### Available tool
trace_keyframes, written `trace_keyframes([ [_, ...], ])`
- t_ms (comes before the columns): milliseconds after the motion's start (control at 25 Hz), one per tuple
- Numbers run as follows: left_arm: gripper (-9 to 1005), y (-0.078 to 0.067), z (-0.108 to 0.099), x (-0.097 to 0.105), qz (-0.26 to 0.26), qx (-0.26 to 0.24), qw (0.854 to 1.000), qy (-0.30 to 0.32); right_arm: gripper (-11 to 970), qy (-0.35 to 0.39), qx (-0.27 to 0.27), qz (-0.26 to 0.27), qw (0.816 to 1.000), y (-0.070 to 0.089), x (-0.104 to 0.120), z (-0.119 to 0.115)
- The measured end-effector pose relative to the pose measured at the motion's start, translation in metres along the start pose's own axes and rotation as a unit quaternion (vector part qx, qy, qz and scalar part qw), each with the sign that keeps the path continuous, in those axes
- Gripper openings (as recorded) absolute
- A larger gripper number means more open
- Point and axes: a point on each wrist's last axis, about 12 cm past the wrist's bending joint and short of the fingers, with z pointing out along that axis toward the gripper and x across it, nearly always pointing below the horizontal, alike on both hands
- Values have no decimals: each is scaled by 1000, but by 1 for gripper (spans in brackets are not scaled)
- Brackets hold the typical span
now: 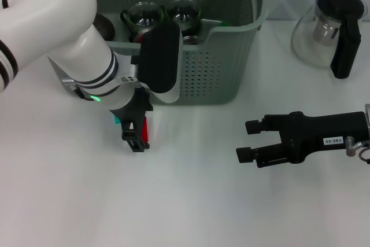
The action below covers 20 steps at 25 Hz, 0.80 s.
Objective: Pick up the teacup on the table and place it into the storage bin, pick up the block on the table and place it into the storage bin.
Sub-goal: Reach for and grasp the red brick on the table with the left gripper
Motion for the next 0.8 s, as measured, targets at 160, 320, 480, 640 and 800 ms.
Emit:
trace_keyframes([
  [160, 886, 2, 1, 0, -6, 3, 1000, 10, 946, 0, 0, 0, 1000, 0, 0, 0],
  [320, 885, 1, 0, 1, -8, 8, 1000, 18, 946, 0, 0, 0, 1000, 0, 0, 0],
  [480, 875, 1, -1, -1, -8, 13, 1000, 20, 947, 0, 0, -2, 1000, 0, 0, 0],
  [640, 861, 2, -2, -4, -5, 15, 1000, 22, 947, 0, 0, -5, 1000, 0, 0, 0],
  [800, 847, 3, -2, -6, -4, 17, 1000, 24, 947, -1, 1, -5, 1000, 0, 1, 0],
])
